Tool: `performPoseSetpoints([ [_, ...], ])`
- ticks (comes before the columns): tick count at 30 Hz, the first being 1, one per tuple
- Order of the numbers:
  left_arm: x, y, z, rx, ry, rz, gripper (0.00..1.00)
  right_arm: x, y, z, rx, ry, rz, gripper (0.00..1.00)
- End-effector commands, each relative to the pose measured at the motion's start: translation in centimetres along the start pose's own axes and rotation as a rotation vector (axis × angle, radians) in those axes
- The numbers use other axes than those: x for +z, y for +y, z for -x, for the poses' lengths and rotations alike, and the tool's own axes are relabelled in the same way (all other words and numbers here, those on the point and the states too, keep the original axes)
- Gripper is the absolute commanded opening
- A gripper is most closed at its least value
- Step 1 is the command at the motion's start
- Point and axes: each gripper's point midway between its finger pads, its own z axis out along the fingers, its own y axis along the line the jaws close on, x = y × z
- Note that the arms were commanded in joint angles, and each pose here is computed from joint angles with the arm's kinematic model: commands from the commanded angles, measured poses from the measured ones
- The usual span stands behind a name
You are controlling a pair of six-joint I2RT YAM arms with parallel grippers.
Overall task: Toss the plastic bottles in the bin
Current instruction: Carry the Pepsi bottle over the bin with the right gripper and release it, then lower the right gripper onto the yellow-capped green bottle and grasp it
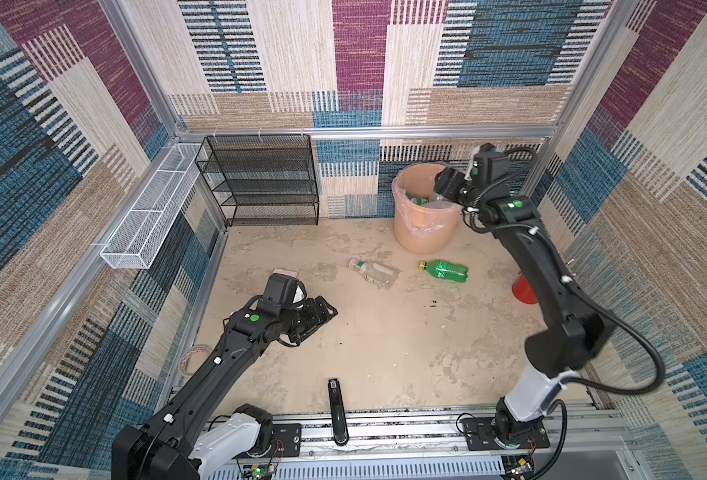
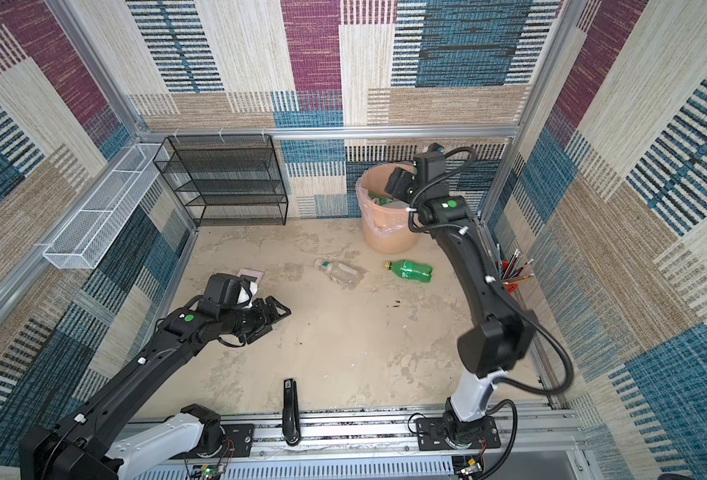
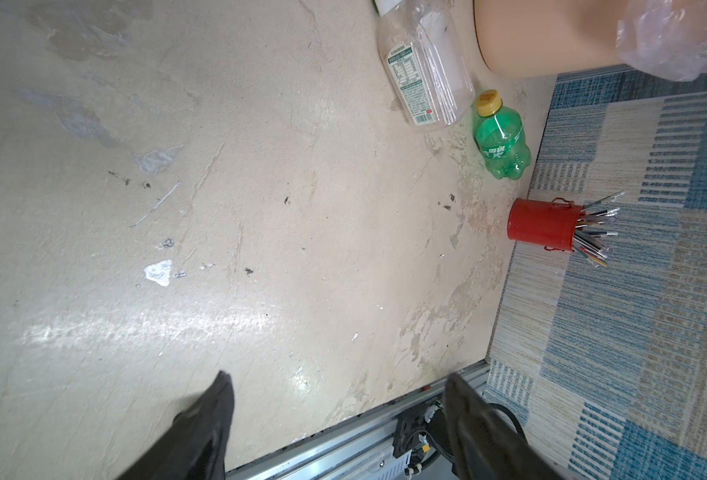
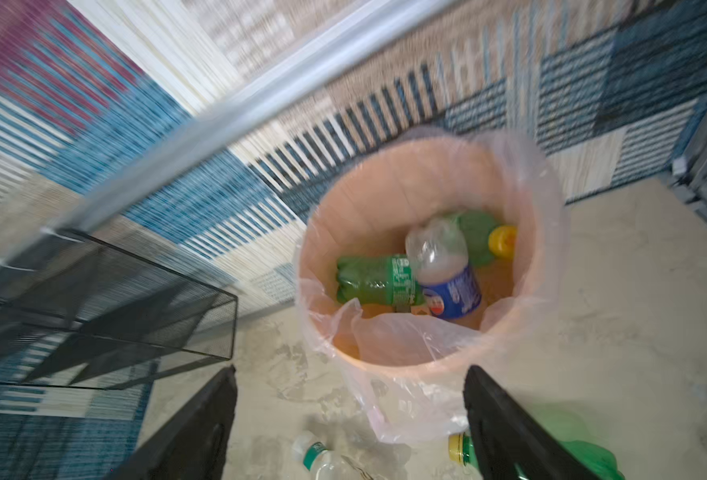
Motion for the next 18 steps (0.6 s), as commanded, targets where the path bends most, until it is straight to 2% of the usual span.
performPoseSetpoints([
  [1, 0.3, 0.0, 0.4, -0.005, -0.014, 0.000, 0.81, -9.1, 0.0, 2.8, 0.053, -0.142, 0.057, 0.85],
  [4, 0.7, 0.1, 0.3, -0.009, -0.002, 0.003, 0.80, -8.8, -3.4, -2.3, 0.117, -0.028, -0.019, 0.85],
  [11, 0.9, 0.6, -0.2, -0.021, 0.016, 0.004, 0.80, -6.9, -9.6, -14.8, 0.350, 0.283, -0.146, 0.86],
  [18, 0.4, 0.8, -0.6, -0.024, 0.006, -0.001, 0.81, -5.0, -13.1, -22.5, 0.591, 0.481, -0.206, 0.84],
])
